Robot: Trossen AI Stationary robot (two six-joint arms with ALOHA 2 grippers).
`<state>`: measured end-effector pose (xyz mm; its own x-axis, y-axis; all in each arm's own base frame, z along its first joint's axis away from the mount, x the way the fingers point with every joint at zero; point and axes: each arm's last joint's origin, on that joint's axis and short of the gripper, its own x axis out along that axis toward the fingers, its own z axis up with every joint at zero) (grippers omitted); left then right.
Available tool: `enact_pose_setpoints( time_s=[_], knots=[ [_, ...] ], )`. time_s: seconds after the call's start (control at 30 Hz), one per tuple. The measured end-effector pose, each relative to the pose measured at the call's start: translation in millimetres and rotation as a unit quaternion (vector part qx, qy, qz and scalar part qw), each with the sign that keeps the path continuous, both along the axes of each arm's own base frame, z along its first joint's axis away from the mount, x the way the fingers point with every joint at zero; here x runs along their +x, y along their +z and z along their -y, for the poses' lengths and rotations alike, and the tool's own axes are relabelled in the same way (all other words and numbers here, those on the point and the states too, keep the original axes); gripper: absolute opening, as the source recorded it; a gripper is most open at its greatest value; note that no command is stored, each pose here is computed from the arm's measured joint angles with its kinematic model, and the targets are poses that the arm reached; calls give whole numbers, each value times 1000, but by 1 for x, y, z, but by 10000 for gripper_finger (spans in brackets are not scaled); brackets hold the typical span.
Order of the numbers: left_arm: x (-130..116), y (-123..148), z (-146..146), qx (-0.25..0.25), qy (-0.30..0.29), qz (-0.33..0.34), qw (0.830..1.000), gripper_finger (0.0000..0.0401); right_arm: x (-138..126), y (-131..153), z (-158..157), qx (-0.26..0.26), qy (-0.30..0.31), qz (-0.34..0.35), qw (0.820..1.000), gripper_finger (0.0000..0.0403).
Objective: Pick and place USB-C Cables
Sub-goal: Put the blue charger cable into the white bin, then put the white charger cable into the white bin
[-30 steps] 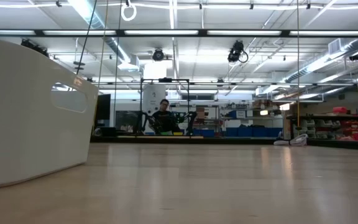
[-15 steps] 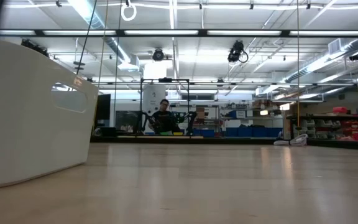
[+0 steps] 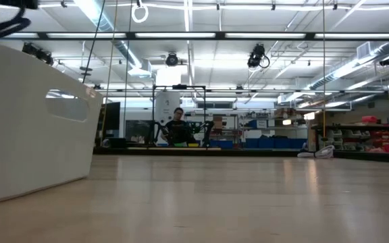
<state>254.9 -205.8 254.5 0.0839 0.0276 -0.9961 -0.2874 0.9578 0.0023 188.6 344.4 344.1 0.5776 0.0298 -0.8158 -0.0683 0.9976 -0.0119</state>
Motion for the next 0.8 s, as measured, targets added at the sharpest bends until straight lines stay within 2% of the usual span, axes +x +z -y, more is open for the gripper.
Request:
enact_pose_setpoints(
  time_s=[0.07, 0.27, 0.4, 0.5, 0.63, 0.7, 0.8],
  knots=[
    [3, -1, -3, 4, -14, -1, 1000, 67, -1, 0, -1, 0, 0, 3, 1000, 56],
    [12, -2, -15, 16, -5, 4, 1000, 144, -2, 0, -1, 12, -16, 3, 1000, 56],
    [17, -1, -20, 13, -7, 7, 1000, 174, -2, 0, -1, 11, -20, 6, 1000, 56],
    [22, 0, -21, -1, -16, 28, 999, 178, -1, -3, 2, -25, -30, 34, 999, 56],
    [40, 10, -20, -26, -52, 103, 993, 163, 0, -20, 20, -118, -74, 28, 990, 53],
    [52, 22, -17, -32, -72, 169, 982, 152, 5, -34, 31, -140, -115, 1, 983, 53],
    [66, 48, -11, -17, -106, 267, 958, 135, 15, -60, 40, -158, -124, -43, 979, 57]
  ],
)
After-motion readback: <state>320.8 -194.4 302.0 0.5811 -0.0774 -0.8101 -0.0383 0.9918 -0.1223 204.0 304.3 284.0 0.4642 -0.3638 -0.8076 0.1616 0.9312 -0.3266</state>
